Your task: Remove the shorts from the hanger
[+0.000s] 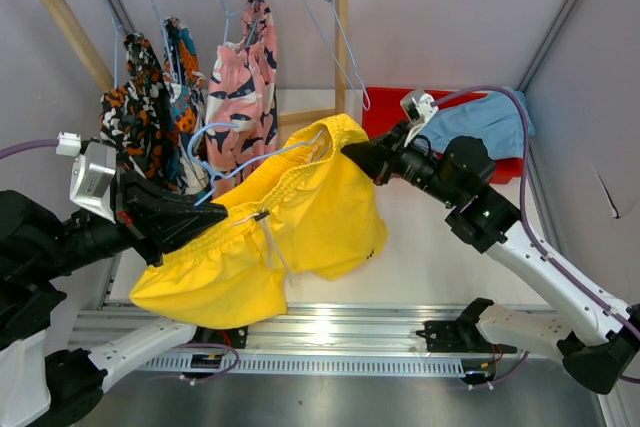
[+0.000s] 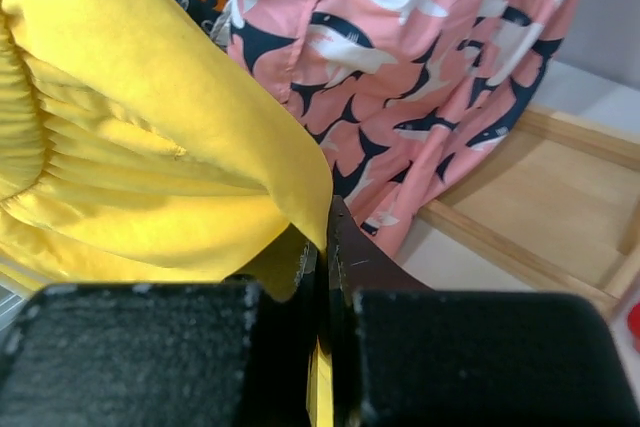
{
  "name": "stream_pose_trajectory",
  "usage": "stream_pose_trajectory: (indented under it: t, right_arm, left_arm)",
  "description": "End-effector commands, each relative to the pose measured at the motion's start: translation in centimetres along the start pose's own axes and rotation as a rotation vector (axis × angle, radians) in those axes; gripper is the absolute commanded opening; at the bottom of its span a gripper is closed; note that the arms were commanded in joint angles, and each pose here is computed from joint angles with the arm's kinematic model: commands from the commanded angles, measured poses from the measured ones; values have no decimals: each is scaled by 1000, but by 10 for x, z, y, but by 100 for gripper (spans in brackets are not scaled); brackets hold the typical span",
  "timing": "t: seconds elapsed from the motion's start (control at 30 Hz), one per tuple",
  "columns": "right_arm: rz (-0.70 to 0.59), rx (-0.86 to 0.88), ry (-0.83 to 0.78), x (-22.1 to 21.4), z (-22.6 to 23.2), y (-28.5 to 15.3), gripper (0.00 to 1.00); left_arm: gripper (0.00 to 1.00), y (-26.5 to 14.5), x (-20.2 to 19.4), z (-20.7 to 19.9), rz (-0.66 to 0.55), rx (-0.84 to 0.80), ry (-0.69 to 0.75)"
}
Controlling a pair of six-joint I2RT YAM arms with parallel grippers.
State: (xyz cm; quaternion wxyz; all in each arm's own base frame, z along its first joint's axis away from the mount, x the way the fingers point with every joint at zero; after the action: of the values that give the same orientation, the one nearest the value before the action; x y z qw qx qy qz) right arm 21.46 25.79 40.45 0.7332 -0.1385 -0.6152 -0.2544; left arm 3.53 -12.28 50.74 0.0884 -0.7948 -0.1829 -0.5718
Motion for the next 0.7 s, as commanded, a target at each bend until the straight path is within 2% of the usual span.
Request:
stream_pose_trajectory:
  t: [0.0,0.2,0.47,0.6,0.67]
  right_arm:
    - [-154,-126,-77,41,-14,-15,0]
    - [-201,-262,-51,60,-56,-45,0]
    - [-194,-426,91,52,-96,-54,0]
    - [-166,-347,132,41,-87,-47,0]
    - [-117,-179,116,29,-56,-38,0]
  left_arm:
    - [0,-1,11,-4,-49,-21,29]
    - [0,0,4,-1,-29,-11,24]
    - [0,0,-2,4,-11,12,21]
    - [0,4,0,7,-8,20,25]
    - [0,9,2,11,-9,36,28]
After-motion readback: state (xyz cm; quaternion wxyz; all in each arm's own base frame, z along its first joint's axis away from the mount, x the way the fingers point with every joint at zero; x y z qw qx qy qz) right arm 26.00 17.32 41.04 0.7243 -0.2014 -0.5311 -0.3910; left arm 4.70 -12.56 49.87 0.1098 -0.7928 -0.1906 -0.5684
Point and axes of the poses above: each gripper's point midway between its finger pads, its own y axis out along the fingers, its own z axis along the line the jaws close on, x = y × z, the point moved 4 cm from there along -y, back along the fingers, and after that the axes turned 6 degrees about -y, right-handed, at the moved point
